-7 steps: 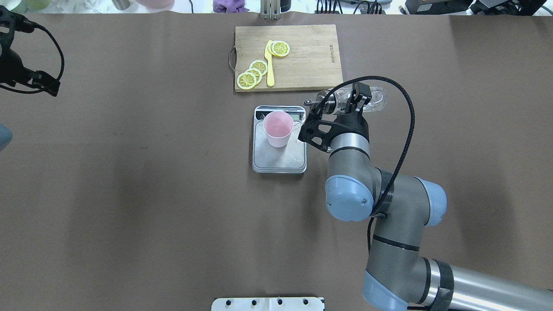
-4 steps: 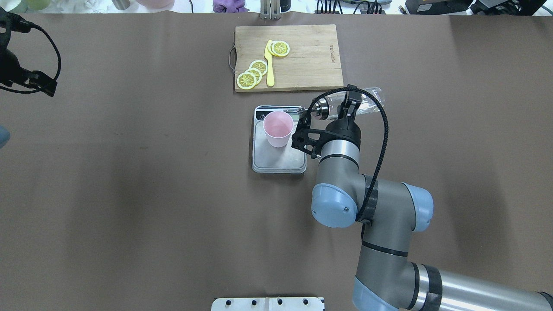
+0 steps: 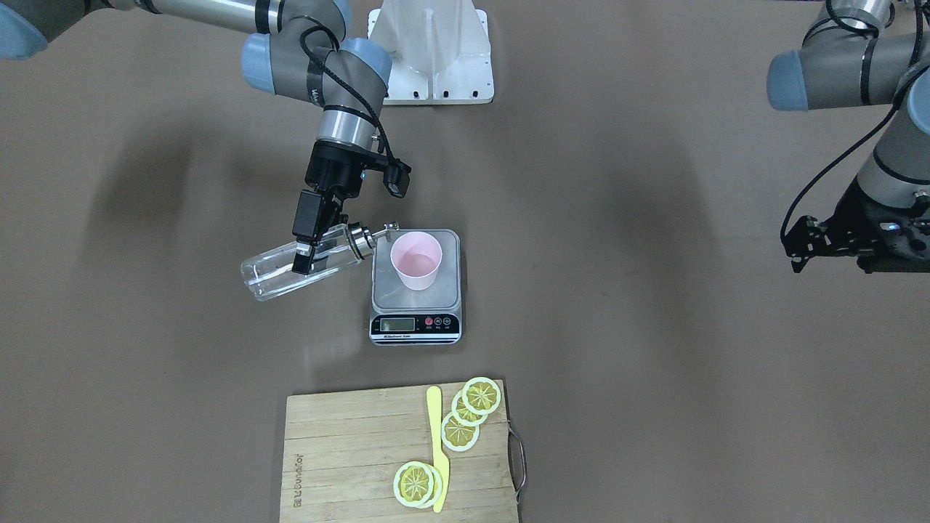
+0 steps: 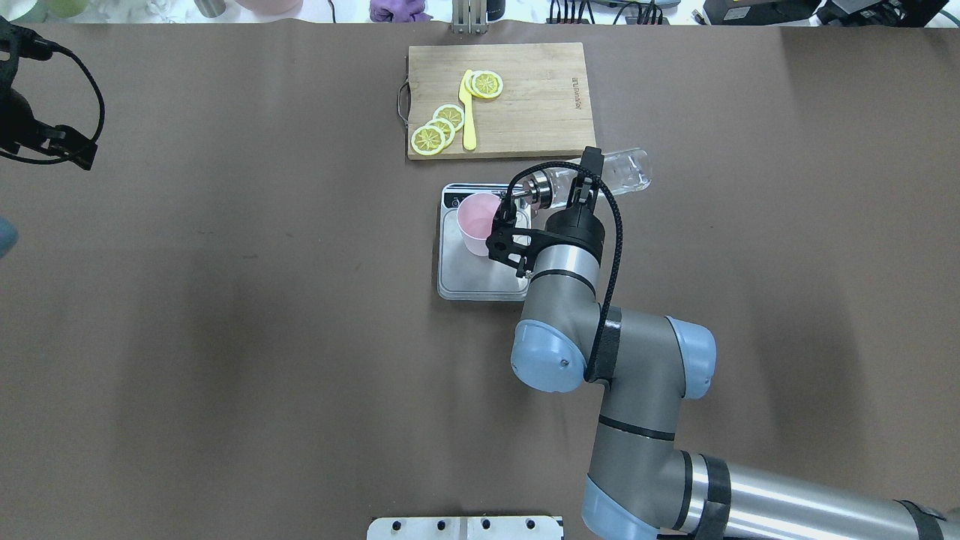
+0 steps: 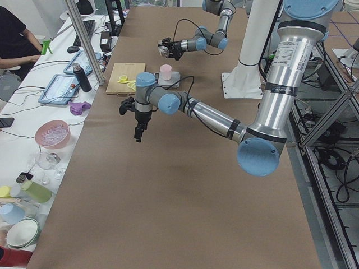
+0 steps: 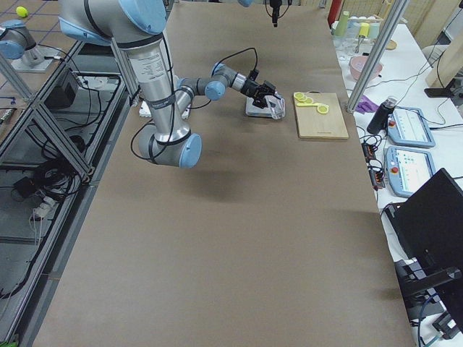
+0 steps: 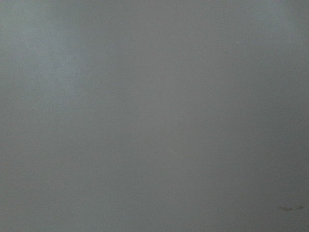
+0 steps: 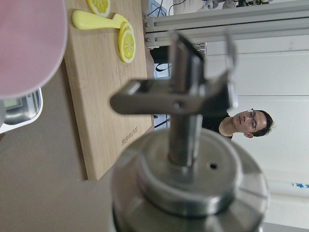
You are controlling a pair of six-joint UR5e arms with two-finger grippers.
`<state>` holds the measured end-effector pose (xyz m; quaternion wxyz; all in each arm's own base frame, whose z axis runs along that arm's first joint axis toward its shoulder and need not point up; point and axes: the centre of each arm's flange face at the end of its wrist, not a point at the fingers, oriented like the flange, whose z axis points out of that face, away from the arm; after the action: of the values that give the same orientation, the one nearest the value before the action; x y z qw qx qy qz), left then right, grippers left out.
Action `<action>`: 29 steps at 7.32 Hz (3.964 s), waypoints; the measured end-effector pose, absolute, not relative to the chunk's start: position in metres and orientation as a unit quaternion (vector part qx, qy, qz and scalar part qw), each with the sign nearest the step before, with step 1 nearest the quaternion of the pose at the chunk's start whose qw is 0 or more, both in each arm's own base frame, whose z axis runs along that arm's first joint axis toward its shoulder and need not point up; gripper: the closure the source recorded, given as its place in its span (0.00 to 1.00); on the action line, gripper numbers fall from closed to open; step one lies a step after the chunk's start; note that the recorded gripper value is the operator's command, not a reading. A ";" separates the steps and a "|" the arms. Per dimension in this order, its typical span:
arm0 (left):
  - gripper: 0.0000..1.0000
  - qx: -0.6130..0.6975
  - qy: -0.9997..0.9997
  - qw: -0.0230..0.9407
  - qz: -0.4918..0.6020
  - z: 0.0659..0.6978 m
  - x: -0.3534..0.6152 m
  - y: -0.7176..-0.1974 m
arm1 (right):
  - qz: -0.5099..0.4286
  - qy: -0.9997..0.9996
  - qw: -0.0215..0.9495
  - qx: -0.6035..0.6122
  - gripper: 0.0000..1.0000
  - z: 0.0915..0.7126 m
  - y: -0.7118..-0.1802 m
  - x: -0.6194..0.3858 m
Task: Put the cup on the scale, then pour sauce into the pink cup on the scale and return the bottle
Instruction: 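Tilt the bottle with the right gripper to pour into the pink cup, then turn the bottle upright and carry it back with the right gripper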
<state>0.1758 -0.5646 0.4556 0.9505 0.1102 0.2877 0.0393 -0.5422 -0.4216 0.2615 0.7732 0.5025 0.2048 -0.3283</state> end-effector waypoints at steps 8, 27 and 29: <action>0.02 0.103 0.285 0.952 0.038 0.465 0.176 -0.565 | -0.358 0.291 0.738 0.493 1.00 0.264 -0.434 -0.555; 0.02 0.108 0.287 0.951 0.038 0.458 0.175 -0.564 | -0.177 0.007 0.798 0.575 1.00 0.283 -0.470 -0.475; 0.02 0.113 0.289 0.950 0.038 0.450 0.174 -0.563 | -0.123 -0.083 0.819 0.554 1.00 0.302 -0.481 -0.405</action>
<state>0.1736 -0.5629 0.4499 0.9499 0.1127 0.2889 0.0385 -0.4048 -0.4814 0.3022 0.8193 0.5539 -0.0828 -0.1232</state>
